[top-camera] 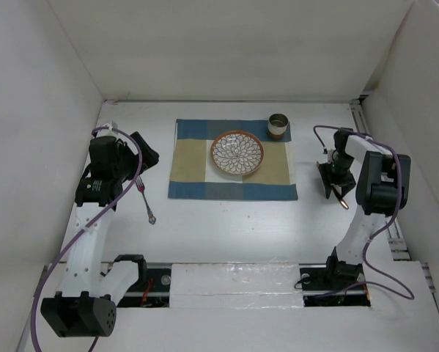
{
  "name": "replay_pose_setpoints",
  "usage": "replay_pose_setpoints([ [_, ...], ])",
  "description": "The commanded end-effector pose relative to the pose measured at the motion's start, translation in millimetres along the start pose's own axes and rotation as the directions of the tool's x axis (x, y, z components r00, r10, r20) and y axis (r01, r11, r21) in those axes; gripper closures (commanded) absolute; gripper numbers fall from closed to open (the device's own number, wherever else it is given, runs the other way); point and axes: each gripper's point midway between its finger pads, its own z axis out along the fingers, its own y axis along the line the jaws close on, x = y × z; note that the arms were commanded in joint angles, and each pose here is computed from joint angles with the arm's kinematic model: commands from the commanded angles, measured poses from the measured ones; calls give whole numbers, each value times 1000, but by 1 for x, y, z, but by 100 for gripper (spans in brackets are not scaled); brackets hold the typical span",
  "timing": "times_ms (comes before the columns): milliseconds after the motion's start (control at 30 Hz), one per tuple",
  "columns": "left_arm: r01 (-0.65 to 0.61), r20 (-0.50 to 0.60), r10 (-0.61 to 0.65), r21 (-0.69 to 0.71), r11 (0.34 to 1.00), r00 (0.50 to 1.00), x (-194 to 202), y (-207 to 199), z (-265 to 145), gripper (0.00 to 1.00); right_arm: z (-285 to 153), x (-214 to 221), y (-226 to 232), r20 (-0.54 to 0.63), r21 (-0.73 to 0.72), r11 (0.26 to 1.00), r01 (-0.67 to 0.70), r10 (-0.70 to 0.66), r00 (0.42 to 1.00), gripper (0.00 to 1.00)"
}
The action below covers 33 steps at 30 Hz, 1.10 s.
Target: Set the dinner table for one person
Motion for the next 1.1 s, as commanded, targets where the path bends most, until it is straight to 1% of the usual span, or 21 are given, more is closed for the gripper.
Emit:
replay_pose_setpoints([
  [0,-22,30,21,34,999,999,-9,-9,-6,0,23,-27,10,72,-1,1000,22,-22,997,38],
  [200,-23,25,22,42,999,999,-8,-10,-6,0,19,-38,11,107,-16,999,33,-31,994,39],
  [267,-23,25,22,42,999,999,-8,-10,-6,0,16,-46,13,121,-12,999,52,-50,991,42],
  [300,-23,25,22,42,999,999,-8,-10,-6,0,16,-46,13,121,-12,999,52,-50,991,42],
  [333,-23,25,22,42,999,999,-8,-10,-6,0,17,-50,13,124,-11,999,52,-50,991,46],
  [367,-23,25,22,42,999,999,-8,-10,-6,0,17,-53,12,127,-10,998,60,-59,990,46],
  [533,-33,34,31,46,998,999,-10,-11,-6,0,15,-53,11,126,-10,998,61,-59,990,52],
  [567,-33,34,31,46,998,999,-10,-11,-6,0,15,-53,11,126,-10,998,61,-59,990,55],
  [633,-33,34,31,46,998,999,-10,-11,-6,0,16,-55,11,126,-10,998,61,-59,990,58],
  [700,-38,30,36,53,998,999,-8,-13,-6,0,16,-56,13,128,-19,998,62,-59,990,72],
  [800,-38,29,36,53,998,999,-8,-13,-6,0,16,-56,13,128,-19,998,62,-59,990,100],
  [900,-38,29,36,53,998,999,-8,-13,-6,0,16,-56,16,132,-40,997,64,-59,989,100],
  [967,-37,22,36,48,998,999,-7,-12,-3,0,15,-57,21,145,-57,998,29,-20,989,100],
  [1033,-41,17,40,55,998,999,-6,-15,-4,0,15,-55,31,172,-109,994,7,12,985,100],
  [1067,-41,22,40,47,998,999,-7,-13,-3,0,4,-60,32,227,-109,993,-35,59,972,100],
])
